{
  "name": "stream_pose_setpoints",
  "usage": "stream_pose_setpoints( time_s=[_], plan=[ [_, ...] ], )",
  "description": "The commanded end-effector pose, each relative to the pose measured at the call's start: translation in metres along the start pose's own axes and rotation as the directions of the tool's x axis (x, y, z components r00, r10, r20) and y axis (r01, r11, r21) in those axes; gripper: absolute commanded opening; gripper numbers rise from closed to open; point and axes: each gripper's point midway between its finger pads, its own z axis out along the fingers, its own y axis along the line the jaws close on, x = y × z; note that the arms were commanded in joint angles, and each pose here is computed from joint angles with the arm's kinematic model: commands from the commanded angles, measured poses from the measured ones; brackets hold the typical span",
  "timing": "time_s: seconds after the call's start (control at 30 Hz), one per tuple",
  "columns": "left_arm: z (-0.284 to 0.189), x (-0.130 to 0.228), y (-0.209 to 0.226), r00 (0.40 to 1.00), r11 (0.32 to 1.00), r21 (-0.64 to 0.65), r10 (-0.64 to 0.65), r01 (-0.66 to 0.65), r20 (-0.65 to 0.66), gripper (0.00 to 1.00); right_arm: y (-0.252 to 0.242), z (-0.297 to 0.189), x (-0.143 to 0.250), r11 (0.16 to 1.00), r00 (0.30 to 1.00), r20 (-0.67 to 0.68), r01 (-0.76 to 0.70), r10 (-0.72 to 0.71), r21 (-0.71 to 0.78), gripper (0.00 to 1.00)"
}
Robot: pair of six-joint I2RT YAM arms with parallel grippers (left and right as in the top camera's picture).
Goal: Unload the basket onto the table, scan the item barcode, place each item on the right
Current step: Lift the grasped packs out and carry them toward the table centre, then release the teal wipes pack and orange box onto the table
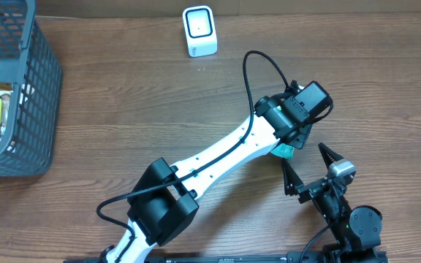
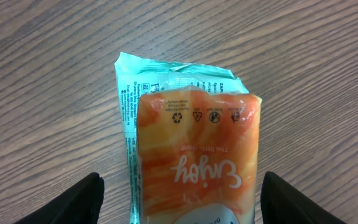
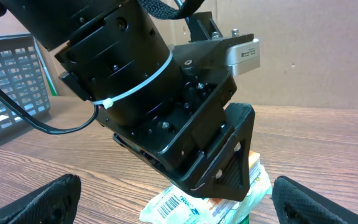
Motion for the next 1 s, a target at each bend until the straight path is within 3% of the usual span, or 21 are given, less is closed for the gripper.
stream_pose_setpoints(
  time_s=[0.0, 0.03, 0.13, 0.17, 0.57, 0.77, 0.97],
  plan=[
    [0.013, 0.006, 0.001, 0.999, 1.000, -0.006, 0.005, -0.005, -0.034, 0.65, -0.001, 0.000, 0.002, 1.000, 1.000, 0.004, 0.004, -0.004, 0.003, 1.00],
    [0.017, 0.008, 0.002, 0.999, 1.000, -0.009, 0.006, -0.006, -0.041, 0.62, -0.001, 0.000, 0.002, 1.000, 1.000, 0.004, 0.004, -0.004, 0.003, 1.00],
    [0.022, 0.010, 0.002, 0.999, 1.000, -0.014, 0.007, -0.007, -0.049, 0.38, -0.001, 0.000, 0.002, 1.000, 1.000, 0.004, 0.004, -0.004, 0.003, 1.00],
    [0.022, 0.010, 0.002, 0.999, 1.000, -0.014, 0.007, -0.007, -0.049, 0.36, -0.001, 0.000, 0.002, 1.000, 1.000, 0.004, 0.004, -0.004, 0.003, 1.00],
    [-0.003, -0.017, 0.020, 0.999, 1.000, 0.000, -0.025, 0.025, 0.020, 0.34, -0.001, 0.000, 0.002, 1.000, 1.000, 0.004, 0.004, -0.004, 0.003, 1.00],
    [-0.024, -0.030, 0.063, 0.995, 0.994, -0.034, -0.100, 0.101, 0.027, 0.33, -0.001, 0.000, 0.002, 1.000, 1.000, 0.004, 0.004, -0.004, 0.003, 1.00],
    [-0.023, -0.015, 0.116, 0.984, 0.977, -0.145, -0.169, 0.158, -0.060, 0.33, -0.001, 0.000, 0.002, 1.000, 1.000, 0.004, 0.004, -0.004, 0.003, 1.00]
  ],
)
